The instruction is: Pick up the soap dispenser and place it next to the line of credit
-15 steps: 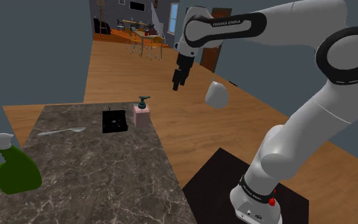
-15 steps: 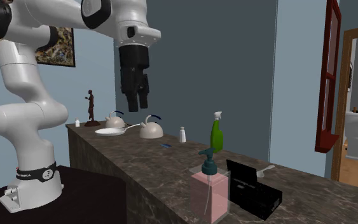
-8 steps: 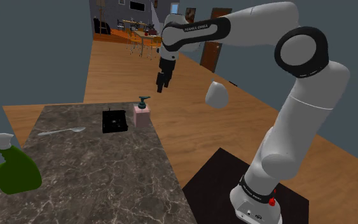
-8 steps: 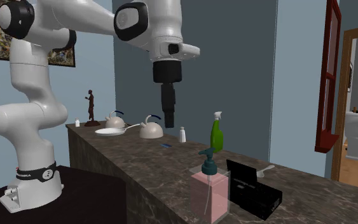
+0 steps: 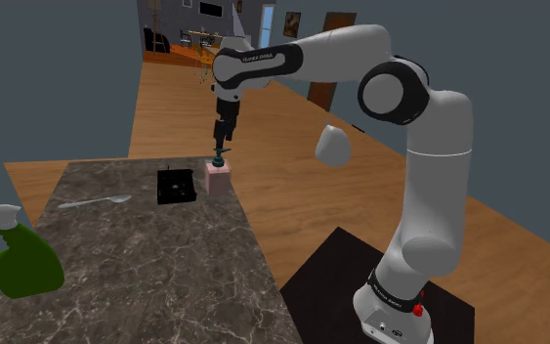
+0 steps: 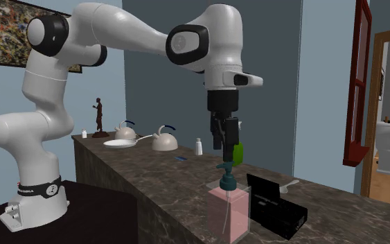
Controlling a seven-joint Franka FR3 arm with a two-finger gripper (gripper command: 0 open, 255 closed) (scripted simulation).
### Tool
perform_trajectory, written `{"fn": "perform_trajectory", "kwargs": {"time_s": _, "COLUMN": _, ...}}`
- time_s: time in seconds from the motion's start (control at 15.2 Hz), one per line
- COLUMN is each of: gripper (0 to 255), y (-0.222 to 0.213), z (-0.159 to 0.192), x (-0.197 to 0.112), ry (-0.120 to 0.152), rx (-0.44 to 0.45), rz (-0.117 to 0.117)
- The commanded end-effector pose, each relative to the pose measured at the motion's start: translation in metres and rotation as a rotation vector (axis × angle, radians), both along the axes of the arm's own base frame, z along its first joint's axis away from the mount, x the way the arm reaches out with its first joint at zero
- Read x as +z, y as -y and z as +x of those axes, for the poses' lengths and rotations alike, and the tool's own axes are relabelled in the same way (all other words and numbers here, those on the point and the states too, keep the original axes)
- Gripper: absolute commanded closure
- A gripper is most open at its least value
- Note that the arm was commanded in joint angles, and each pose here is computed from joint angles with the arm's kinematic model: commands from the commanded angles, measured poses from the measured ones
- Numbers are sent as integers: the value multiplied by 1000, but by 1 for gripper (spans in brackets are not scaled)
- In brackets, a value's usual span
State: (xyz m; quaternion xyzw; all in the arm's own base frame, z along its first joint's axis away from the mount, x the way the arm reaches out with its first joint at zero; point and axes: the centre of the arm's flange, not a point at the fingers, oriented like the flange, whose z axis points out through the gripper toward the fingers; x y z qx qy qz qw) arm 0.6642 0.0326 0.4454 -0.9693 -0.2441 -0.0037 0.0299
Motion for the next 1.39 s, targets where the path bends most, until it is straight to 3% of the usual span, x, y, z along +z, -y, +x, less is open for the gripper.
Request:
{"fn": "perform_trajectory", "kwargs": {"time_s": 0.0, "gripper": 0, "y": -9, "z": 20, "x": -10, "ry": -7, "rx": 26, "rz": 3}}
{"fn": "perform_trajectory", "kwargs": {"time_s": 0.53, "gripper": 0, "y": -11, "z": 19, "x": -50, "ry": -7, "rx": 26, "rz": 3}}
{"fn": "perform_trajectory", "kwargs": {"time_s": 0.99, "gripper": 0, "y": -11, "z": 19, "x": -50, "ry": -7, "rx": 26, "rz": 3}}
{"fn": "perform_trajectory", "kwargs": {"time_s": 1.06, "gripper": 255, "y": -11, "z": 19, "x": -50, "ry": -7, "rx": 26, "rz": 3}}
{"fn": "perform_trajectory", "kwargs": {"time_s": 1.32, "gripper": 255, "y": -11, "z": 19, "x": -50, "ry": -7, "rx": 26, "rz": 3}}
